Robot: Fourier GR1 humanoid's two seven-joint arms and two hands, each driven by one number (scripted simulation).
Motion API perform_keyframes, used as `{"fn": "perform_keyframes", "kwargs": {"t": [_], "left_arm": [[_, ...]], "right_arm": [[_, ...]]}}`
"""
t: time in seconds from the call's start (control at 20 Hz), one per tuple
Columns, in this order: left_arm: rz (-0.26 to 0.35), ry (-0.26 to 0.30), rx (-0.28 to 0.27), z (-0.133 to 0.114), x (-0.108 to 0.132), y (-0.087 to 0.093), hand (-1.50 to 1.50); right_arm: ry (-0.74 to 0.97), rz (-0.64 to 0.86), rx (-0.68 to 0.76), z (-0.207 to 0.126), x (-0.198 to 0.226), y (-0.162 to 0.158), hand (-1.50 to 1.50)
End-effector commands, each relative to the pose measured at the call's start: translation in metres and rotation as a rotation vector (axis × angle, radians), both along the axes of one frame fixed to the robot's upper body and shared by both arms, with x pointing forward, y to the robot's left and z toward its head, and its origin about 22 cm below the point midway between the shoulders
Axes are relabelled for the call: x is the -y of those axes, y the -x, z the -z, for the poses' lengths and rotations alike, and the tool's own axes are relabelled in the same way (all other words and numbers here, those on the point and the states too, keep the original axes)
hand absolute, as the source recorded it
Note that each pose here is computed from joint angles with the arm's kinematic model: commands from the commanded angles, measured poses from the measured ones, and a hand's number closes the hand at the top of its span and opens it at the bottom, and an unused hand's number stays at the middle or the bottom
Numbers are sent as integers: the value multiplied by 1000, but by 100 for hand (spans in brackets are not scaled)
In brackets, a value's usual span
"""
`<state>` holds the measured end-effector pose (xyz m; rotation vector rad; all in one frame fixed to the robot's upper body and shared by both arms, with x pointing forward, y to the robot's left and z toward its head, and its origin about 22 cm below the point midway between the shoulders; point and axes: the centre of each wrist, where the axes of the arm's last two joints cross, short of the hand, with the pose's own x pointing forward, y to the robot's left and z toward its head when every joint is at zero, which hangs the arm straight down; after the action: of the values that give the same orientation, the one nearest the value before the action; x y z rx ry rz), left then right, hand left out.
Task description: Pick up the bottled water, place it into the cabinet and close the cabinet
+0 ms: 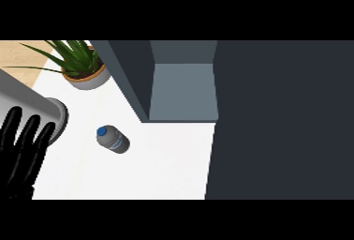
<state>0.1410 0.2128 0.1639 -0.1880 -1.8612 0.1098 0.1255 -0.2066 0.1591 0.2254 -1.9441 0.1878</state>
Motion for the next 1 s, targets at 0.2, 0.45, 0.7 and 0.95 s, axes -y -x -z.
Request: {"fn": "perform_keyframes", "kwargs": {"t": [0.2,0.45,0.7,0.95], "left_arm": [[-10,6,-4,-16,2,27,-150],[-19,1,-16,-30,0,27,-150],[-38,-10,-17,-7,13,16,-150],[-65,-37,-12,-17,7,5,-150]], "right_arm": [[-30,-9,22,-29,-1,18,-150],[-23,3,6,-29,5,27,-150],[-40,12,32,-32,-5,28,-150],[-31,13,40,-31,-12,17,-150]]}}
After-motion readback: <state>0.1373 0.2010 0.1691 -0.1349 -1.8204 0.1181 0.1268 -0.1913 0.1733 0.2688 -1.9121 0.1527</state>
